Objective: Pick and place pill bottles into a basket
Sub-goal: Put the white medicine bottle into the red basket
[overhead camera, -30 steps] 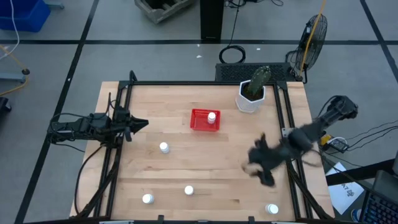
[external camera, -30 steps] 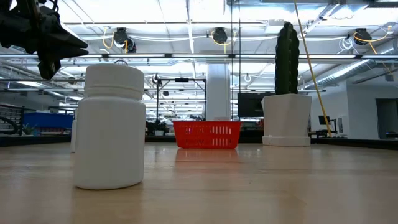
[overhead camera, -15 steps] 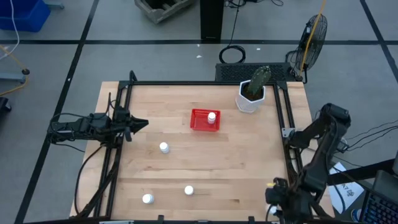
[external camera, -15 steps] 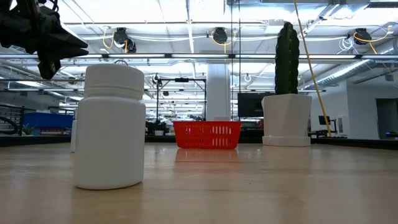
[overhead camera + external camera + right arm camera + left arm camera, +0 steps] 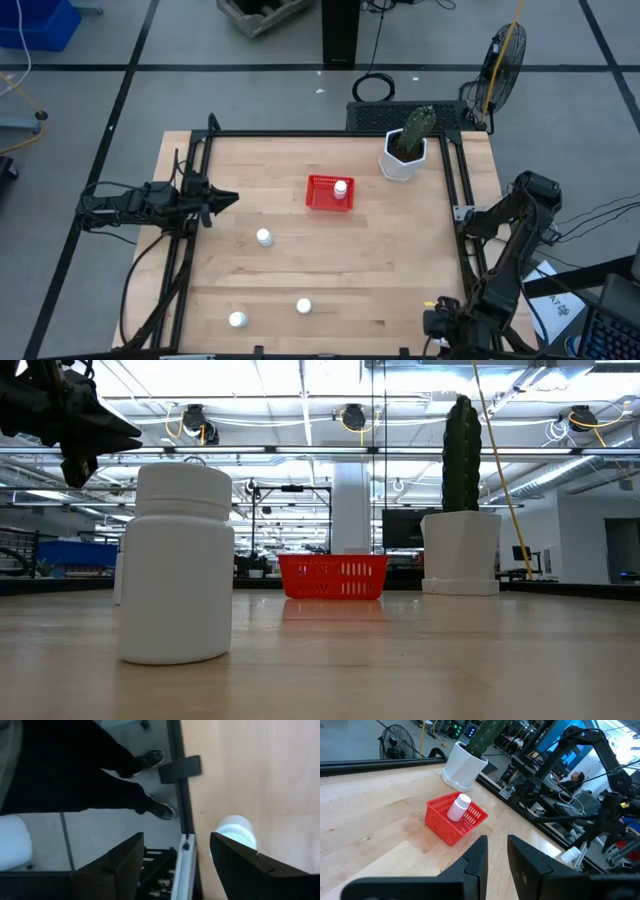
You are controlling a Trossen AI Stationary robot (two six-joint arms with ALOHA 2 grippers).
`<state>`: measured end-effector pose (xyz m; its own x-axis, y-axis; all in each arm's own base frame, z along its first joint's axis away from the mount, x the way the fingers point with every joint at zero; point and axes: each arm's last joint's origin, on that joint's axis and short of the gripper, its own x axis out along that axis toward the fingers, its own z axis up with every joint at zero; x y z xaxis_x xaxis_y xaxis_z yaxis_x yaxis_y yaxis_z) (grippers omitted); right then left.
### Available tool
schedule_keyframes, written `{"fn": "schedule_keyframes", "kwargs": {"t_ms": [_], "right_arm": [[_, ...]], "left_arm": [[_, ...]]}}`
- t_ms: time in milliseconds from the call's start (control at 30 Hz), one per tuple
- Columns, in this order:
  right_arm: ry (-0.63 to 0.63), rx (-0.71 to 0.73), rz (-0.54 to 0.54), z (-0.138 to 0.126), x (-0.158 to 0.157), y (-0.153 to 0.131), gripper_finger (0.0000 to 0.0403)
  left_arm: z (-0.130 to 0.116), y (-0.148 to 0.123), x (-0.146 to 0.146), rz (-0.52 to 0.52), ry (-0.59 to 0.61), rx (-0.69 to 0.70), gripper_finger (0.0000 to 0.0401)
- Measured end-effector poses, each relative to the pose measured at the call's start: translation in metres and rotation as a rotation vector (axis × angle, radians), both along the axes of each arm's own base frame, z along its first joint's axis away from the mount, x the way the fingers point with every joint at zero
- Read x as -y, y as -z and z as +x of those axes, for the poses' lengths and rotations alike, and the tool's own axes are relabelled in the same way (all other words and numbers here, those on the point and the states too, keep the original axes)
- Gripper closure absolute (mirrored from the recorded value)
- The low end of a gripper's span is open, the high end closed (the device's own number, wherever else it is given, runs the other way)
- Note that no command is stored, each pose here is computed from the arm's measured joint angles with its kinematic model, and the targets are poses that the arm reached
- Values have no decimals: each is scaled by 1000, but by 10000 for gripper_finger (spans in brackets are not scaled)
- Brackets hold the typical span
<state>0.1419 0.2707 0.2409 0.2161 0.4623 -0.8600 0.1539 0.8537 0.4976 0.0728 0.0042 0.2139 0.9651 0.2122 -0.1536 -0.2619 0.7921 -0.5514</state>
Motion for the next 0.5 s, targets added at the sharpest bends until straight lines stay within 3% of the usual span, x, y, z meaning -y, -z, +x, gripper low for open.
{"fn": "schedule_keyframes", "kwargs": {"t_ms": [233, 367, 500], "right_arm": [[25, -70, -100, -5, 10, 13, 111], [46, -84, -102, -6, 12, 20, 77], [51, -87, -90, -9, 11, 24, 68]], "left_arm": [[0, 0, 0, 0, 0, 0, 324], [0, 0, 0, 0, 0, 0, 324], [0, 0, 0, 0, 0, 0, 324]]}}
